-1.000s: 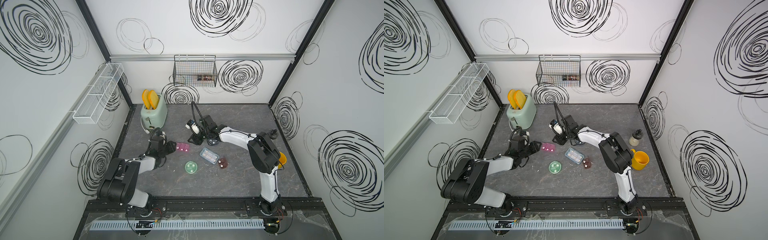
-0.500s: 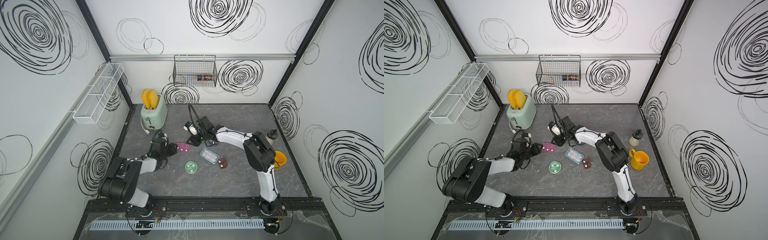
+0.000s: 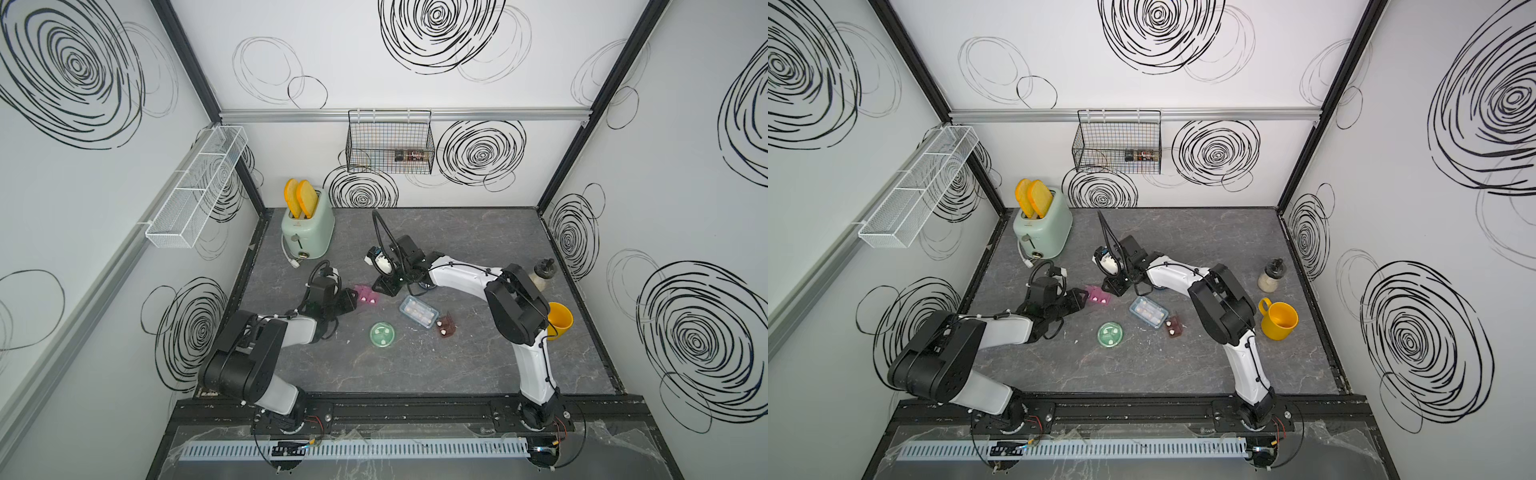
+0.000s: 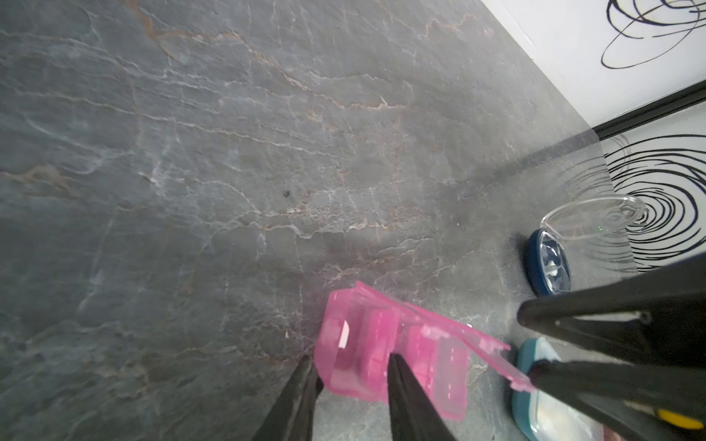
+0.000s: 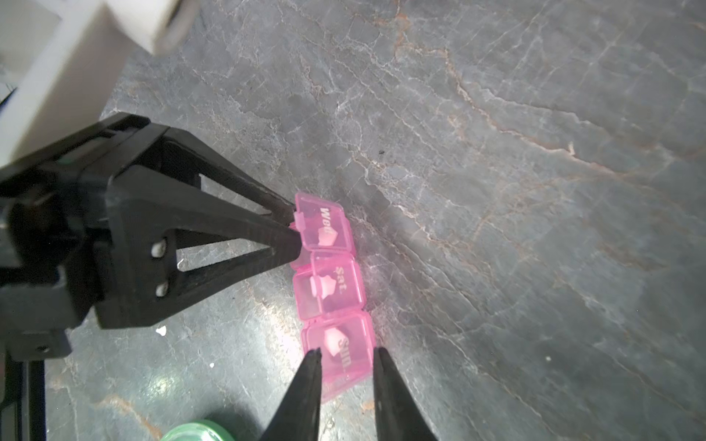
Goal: Close pillboxes
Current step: Close the pillbox at the center of the board.
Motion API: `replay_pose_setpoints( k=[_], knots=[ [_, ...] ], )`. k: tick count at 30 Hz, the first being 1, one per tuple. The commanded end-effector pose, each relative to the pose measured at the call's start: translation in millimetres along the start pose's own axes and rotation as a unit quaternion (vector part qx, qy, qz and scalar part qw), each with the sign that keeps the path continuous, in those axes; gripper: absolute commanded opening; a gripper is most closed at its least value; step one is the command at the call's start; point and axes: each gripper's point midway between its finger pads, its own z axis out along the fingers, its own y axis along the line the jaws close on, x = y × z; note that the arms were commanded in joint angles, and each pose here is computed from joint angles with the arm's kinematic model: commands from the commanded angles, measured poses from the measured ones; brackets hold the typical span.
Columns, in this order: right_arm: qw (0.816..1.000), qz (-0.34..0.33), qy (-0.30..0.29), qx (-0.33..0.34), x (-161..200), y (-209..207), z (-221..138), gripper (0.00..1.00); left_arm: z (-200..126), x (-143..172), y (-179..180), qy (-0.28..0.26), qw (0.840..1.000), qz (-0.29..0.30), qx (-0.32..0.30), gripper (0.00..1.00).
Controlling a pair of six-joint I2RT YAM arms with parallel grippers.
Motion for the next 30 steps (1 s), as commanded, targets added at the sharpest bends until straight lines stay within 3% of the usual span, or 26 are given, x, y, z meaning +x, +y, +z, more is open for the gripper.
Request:
replay_pose_setpoints(
  k=[1,12,20,30],
  knots=[
    [1.000,0.002,0.016,-0.002,6,2,6,0.27,1,-5,-4,-0.018,1.000,0.000,0.007,0.35],
    [0.999,0.002,0.037,-0.003,18,8,13,0.26,3,1,-5,-0.012,1.000,0.000,0.008,0.35],
    [0.999,0.006,0.047,0.001,24,8,18,0.33,4,8,-4,-0.003,1.000,-0.004,0.008,0.35],
    [0.998,0.039,0.048,0.002,24,11,15,0.37,-7,12,-19,-0.002,0.998,-0.021,0.055,0.34]
  ],
)
